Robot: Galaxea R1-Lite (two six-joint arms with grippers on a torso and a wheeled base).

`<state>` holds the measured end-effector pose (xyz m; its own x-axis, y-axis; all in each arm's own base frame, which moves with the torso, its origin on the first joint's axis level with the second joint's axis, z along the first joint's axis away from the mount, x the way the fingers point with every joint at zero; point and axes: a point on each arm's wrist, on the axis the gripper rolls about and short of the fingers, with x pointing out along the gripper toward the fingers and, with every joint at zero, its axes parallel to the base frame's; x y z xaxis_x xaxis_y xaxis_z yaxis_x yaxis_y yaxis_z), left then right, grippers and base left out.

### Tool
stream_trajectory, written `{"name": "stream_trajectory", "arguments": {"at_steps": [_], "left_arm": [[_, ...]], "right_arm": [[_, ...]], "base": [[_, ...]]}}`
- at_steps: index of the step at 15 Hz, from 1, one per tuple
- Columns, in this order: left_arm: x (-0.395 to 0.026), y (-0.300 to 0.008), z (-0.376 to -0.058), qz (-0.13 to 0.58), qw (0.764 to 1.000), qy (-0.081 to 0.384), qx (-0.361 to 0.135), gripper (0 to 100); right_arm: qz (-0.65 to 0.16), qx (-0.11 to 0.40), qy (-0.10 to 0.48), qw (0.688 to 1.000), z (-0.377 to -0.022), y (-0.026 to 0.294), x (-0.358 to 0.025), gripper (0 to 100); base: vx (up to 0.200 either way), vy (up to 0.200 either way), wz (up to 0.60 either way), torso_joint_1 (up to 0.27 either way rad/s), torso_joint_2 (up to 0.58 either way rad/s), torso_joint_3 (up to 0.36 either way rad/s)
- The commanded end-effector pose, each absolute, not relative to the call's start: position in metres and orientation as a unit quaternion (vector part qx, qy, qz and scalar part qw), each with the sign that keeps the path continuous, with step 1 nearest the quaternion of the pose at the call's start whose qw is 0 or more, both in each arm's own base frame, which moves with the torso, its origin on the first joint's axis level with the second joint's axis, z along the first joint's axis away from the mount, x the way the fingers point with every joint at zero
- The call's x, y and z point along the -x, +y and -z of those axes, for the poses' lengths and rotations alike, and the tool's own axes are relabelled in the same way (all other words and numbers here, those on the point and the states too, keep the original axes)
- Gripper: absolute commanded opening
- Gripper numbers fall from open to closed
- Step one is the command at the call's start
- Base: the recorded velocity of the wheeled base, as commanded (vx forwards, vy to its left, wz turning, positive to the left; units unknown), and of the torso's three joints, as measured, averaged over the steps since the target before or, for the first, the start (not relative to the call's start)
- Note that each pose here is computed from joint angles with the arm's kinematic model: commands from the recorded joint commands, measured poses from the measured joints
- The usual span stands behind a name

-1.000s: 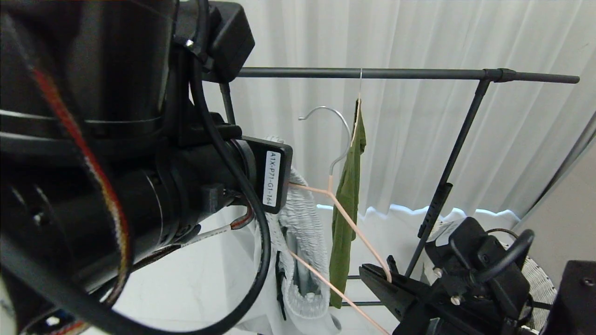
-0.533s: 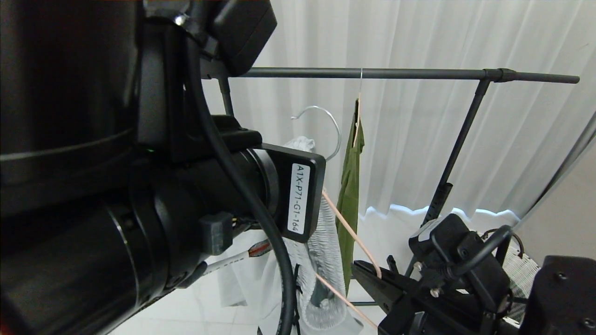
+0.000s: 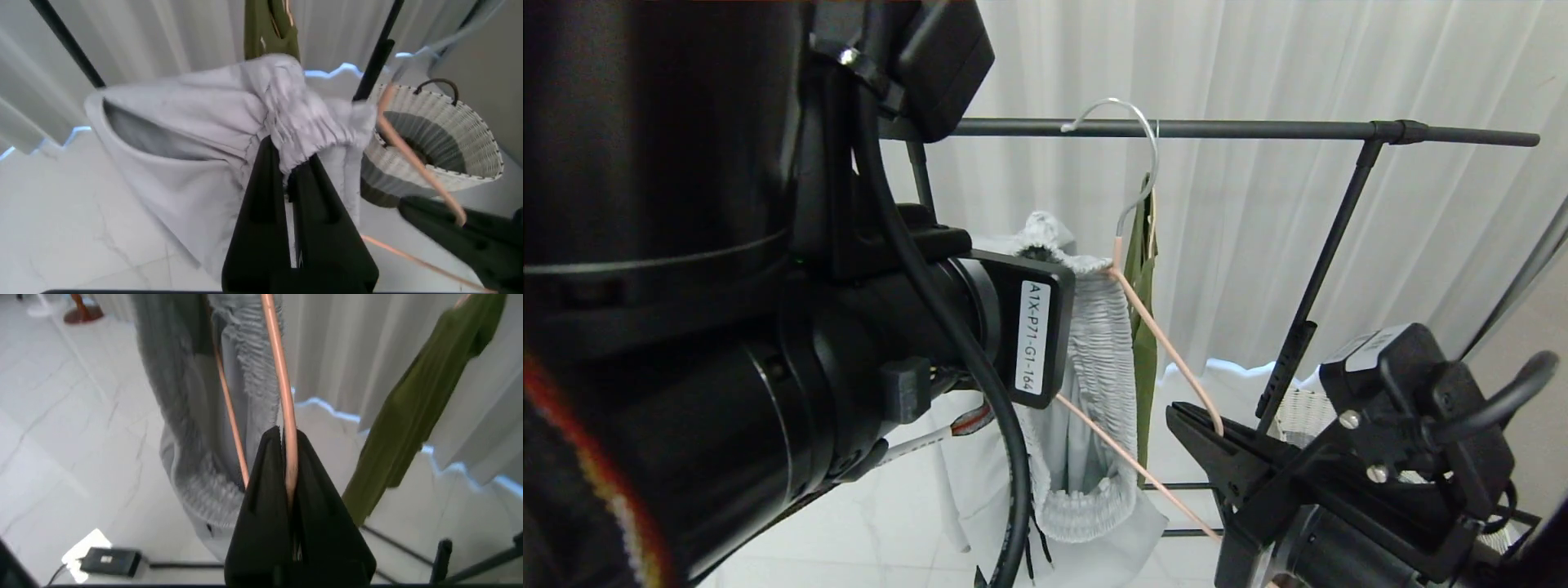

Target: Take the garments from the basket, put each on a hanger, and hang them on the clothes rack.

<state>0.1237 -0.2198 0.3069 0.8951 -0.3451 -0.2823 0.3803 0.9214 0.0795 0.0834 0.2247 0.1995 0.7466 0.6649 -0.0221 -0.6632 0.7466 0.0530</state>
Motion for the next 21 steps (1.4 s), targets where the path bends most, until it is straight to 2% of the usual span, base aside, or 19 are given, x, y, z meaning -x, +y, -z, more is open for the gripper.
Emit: {"name": "stream_trajectory", "arguments": {"at_steps": [1, 8, 16, 17, 21], "left_arm": [[-0.124, -0.221, -0.304, 0.186, 0.970, 0.136, -0.072, 0], [-0.124, -0.224, -0.297, 0.187, 0.968, 0.143, -0.082, 0], [-0.113, -0.226, -0.284, 0.196, 0.963, 0.152, -0.102, 0], [-0.113, -0.226, -0.284, 0.197, 0.963, 0.152, -0.103, 100], [-0.110, -0.219, -0.276, 0.194, 0.961, 0.159, -0.113, 100]], "right_arm": [[-0.356, -0.016, 0.010, 0.934, -0.199, 0.223, -0.083, 0], [-0.355, -0.008, -0.043, 0.934, -0.206, 0.221, -0.082, 0], [-0.354, -0.010, -0.053, 0.934, -0.208, 0.222, -0.082, 0], [-0.354, -0.010, -0.054, 0.934, -0.208, 0.222, -0.082, 0], [-0.346, -0.010, -0.056, 0.937, -0.209, 0.220, -0.086, 0]], "base": [[0.000, 0.000, 0.00, 0.000, 0.00, 0.000], [0.000, 0.000, 0.00, 0.000, 0.00, 0.000], [0.000, 0.000, 0.00, 0.000, 0.00, 0.000], [0.000, 0.000, 0.00, 0.000, 0.00, 0.000], [0.000, 0.000, 0.00, 0.000, 0.00, 0.000]]}}
